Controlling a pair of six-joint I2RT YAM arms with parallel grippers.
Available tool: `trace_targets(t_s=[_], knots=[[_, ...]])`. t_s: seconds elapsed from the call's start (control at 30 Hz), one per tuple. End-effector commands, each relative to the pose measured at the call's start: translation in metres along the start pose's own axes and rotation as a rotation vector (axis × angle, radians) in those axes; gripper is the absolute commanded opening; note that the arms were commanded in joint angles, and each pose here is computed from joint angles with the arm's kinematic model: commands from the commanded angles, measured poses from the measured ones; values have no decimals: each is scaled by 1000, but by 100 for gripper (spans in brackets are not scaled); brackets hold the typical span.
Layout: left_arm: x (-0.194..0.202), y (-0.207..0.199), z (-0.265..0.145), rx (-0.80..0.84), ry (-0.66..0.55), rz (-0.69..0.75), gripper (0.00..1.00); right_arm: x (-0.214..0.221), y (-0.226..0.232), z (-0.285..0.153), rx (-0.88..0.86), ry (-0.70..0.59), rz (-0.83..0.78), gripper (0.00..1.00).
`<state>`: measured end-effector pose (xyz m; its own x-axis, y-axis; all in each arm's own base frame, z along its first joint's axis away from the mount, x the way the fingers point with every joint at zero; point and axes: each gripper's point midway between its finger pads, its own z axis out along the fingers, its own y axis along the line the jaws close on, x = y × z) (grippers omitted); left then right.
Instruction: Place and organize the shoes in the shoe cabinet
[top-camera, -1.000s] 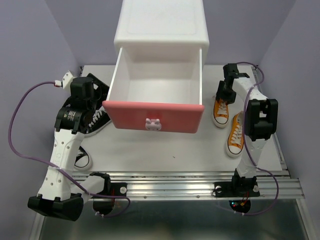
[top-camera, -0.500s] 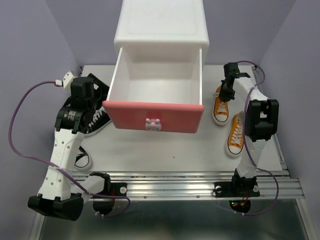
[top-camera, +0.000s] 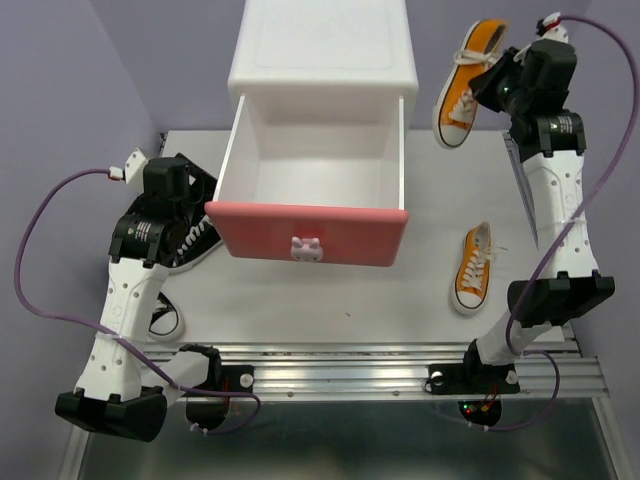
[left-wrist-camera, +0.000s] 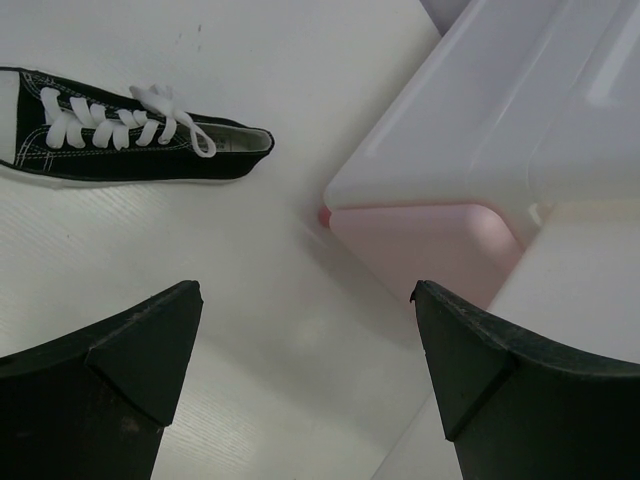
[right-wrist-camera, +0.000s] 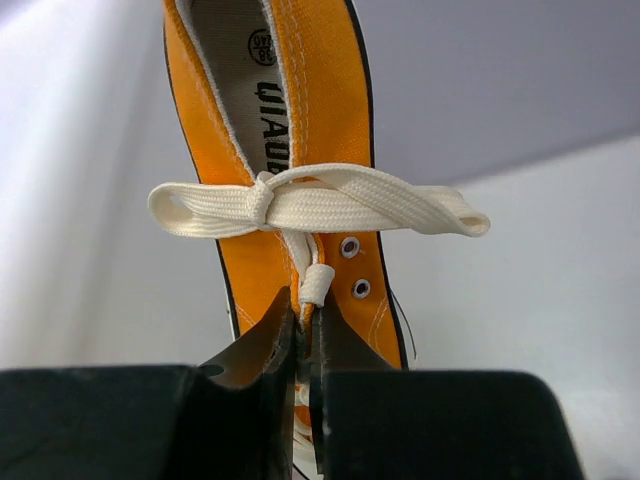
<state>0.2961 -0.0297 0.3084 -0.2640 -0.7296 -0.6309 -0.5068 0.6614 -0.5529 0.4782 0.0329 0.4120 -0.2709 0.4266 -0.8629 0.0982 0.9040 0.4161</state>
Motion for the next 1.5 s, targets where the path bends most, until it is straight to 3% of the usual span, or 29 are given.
trace_targets(t_s=[0.0,0.23,0.67,1.03,1.17,1.47], knots=[[-7,11,-6,-52,-31,-15,99,-104,80,-57,-320,-282,57,1],[-10,6,-6,-39,-34,-47,99,-160,143,-117,-646,-449,125,1],[-11,2,-4,-40,-24,-32,99,-187,227,-205,-1154,-445,292,1],[-11,4,-7,-43,-30,-47,99,-143,298,-230,-1335,-328,349,1],[-12,4,-9,-40,-34,-59,99,-103,335,-245,-1378,-203,367,1],[-9,10,-12,-48,-34,-87,99,-7,377,-246,-1208,-4,261,1]])
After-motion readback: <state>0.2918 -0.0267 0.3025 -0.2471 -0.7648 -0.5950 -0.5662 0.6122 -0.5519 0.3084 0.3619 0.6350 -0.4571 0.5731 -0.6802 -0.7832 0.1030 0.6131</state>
